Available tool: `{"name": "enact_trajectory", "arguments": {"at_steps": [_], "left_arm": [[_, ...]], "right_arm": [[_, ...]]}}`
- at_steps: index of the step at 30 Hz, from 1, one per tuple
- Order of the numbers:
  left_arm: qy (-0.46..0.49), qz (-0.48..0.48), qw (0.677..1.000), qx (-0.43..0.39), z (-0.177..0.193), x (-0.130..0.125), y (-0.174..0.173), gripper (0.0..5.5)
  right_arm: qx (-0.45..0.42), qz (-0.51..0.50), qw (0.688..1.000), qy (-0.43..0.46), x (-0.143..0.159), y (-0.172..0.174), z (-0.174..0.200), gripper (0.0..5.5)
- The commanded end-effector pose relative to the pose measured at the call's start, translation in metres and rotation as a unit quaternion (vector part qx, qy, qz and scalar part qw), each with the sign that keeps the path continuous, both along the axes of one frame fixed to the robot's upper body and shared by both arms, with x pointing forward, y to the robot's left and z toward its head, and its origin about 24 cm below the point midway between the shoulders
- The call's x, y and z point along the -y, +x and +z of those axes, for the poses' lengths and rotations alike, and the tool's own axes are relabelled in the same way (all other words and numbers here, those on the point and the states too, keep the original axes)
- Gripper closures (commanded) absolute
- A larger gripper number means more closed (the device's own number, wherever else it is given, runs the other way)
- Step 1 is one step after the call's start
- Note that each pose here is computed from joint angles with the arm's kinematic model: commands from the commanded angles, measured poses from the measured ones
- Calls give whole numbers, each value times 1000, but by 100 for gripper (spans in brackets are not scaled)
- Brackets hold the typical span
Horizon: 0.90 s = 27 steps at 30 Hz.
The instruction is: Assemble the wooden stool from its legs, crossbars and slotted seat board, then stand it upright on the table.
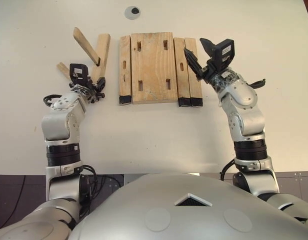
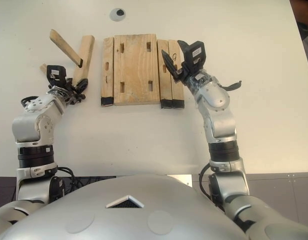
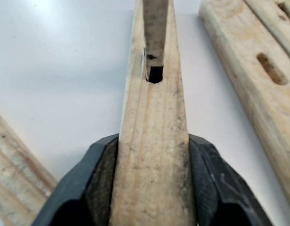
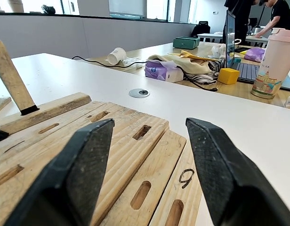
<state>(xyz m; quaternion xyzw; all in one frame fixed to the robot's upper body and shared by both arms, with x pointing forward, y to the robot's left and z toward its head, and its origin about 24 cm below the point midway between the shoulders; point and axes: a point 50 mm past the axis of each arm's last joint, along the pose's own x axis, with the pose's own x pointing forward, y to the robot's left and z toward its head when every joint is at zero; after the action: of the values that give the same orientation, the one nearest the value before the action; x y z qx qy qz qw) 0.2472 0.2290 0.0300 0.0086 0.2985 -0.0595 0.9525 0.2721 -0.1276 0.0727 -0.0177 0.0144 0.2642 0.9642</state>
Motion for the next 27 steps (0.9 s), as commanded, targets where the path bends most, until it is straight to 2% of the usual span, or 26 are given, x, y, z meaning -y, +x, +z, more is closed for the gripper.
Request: {"name": "enact_trajectory", "arguments": {"at_steps": [1, 5, 7, 10, 14, 17, 19, 22, 27], "left_arm": [[-2, 25, 998, 55, 11, -5, 8, 351], [-93, 21, 976, 194, 59, 2, 35, 351], [-184, -26, 961, 207, 71, 15, 43, 351], [-370, -105, 905, 180, 80, 35, 52, 351], [-529, -233, 804, 143, 93, 53, 52, 351], [-589, -307, 740, 104, 95, 67, 50, 351], [-611, -341, 709, 85, 94, 74, 46, 351], [-623, -357, 693, 69, 91, 81, 44, 351], [-618, -376, 689, 53, 88, 90, 40, 351]], "right_arm": [[18, -12, 1000, 5, 3, 7, 11, 268], [34, -23, 999, 14, 14, 18, 24, 268], [26, -17, 999, 44, 17, 24, 31, 268], [-8, 32, 987, 157, 16, 38, 52, 268], [-88, 159, 934, 309, 5, 50, 85, 268], [-158, 245, 876, 385, -2, 48, 96, 211], [-195, 273, 841, 425, -8, 50, 103, 194], [-236, 303, 806, 450, -14, 49, 107, 194], [-276, 303, 798, 441, -23, 48, 102, 194]]}}
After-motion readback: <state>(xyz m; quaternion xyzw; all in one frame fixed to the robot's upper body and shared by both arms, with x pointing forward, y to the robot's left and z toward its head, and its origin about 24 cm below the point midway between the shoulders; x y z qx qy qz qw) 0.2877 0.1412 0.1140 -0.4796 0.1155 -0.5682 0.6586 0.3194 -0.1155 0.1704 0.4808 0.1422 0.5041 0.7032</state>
